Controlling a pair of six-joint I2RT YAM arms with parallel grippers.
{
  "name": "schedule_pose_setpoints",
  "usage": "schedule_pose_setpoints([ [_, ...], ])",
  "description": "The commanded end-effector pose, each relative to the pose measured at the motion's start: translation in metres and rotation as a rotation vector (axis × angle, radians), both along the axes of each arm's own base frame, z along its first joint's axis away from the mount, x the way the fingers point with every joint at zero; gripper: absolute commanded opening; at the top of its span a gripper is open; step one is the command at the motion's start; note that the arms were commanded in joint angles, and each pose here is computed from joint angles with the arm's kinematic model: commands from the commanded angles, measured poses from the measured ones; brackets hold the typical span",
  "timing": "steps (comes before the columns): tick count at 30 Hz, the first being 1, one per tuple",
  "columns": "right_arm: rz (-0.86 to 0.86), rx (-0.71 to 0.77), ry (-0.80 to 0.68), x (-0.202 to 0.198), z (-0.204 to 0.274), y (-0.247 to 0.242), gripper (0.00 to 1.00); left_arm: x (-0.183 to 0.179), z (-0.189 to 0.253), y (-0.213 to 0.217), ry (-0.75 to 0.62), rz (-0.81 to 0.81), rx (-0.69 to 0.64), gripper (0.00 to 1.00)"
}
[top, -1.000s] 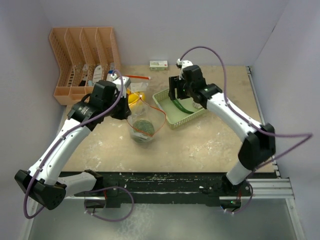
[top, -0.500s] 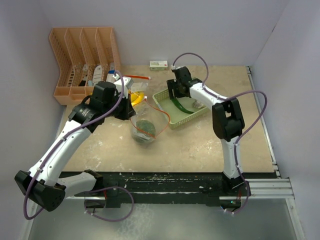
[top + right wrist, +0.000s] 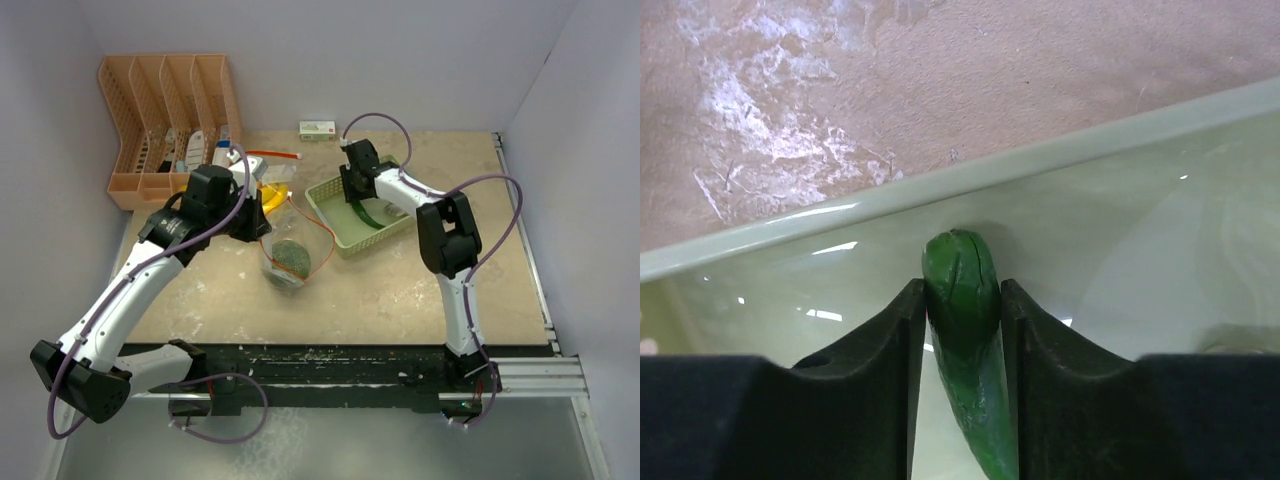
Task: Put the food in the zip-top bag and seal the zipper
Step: Pick up the fake vegetable from the bin.
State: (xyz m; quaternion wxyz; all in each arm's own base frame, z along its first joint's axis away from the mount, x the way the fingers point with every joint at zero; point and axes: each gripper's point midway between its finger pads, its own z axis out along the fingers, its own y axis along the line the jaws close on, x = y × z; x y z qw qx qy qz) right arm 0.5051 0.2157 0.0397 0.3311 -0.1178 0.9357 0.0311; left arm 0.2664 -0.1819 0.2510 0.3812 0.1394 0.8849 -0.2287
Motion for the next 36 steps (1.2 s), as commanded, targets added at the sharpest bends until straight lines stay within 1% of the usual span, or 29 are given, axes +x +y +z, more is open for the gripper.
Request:
schedule_pose_setpoints([
  [1, 0.011, 0.030, -0.034, 0.003, 0.012, 0.006, 0.34, 0.005, 0.011, -0.001, -0.058, -0.010, -0.020, 0.00],
  [2, 0.013, 0.033, -0.038, 0.003, 0.014, 0.006, 0.32, 0.004, 0.011, -0.001, -0.056, -0.010, -0.021, 0.00],
  [4, 0.007, 0.034, -0.049, 0.003, 0.020, 0.005, 0.23, 0.004, 0.011, -0.001, -0.055, -0.007, -0.023, 0.00],
  [6, 0.001, 0.045, -0.070, 0.001, 0.032, 0.004, 0.10, 0.003, 0.011, -0.001, -0.052, -0.007, -0.027, 0.00],
  [8, 0.003, 0.079, -0.118, -0.002, 0.060, 0.004, 0.00, 0.002, 0.012, -0.001, -0.050, -0.008, -0.030, 0.00],
  [14, 0.034, 0.196, -0.277, -0.028, 0.154, 0.001, 0.00, 0.000, 0.010, 0.003, -0.044, 0.012, -0.020, 0.00],
  [17, 0.078, 0.268, -0.401, -0.046, 0.207, 0.000, 0.00, -0.001, 0.008, 0.004, -0.034, 0.020, -0.019, 0.00],
  [18, 0.119, 0.298, -0.446, -0.055, 0.226, 0.003, 0.00, -0.002, 0.007, 0.004, -0.031, 0.020, -0.021, 0.00],
  [22, 0.301, 0.496, -0.566, -0.103, 0.293, 0.024, 0.00, -0.002, 0.006, 0.004, -0.025, 0.021, -0.019, 0.00],
  [27, 0.557, 0.766, -0.734, -0.182, 0.364, 0.046, 0.00, -0.002, 0.009, 0.004, -0.024, 0.026, -0.025, 0.00],
  [28, 0.632, 0.819, -0.750, -0.202, 0.367, 0.055, 0.00, -0.002, 0.008, 0.004, -0.022, 0.026, -0.027, 0.00],
  [29, 0.698, 0.871, -0.815, -0.218, 0.382, 0.060, 0.00, -0.003, 0.008, 0.003, -0.019, 0.025, -0.030, 0.00],
  [30, 0.742, 0.904, -0.828, -0.231, 0.384, 0.065, 0.00, -0.004, 0.009, 0.002, -0.016, 0.021, -0.035, 0.00],
  [31, 0.795, 0.935, -0.876, -0.244, 0.394, 0.070, 0.00, -0.004, 0.009, 0.002, -0.012, 0.019, -0.039, 0.00],
  [36, 0.987, 1.037, -0.987, -0.288, 0.419, 0.100, 0.00, -0.008, 0.012, -0.001, -0.007, 0.009, -0.063, 0.00],
])
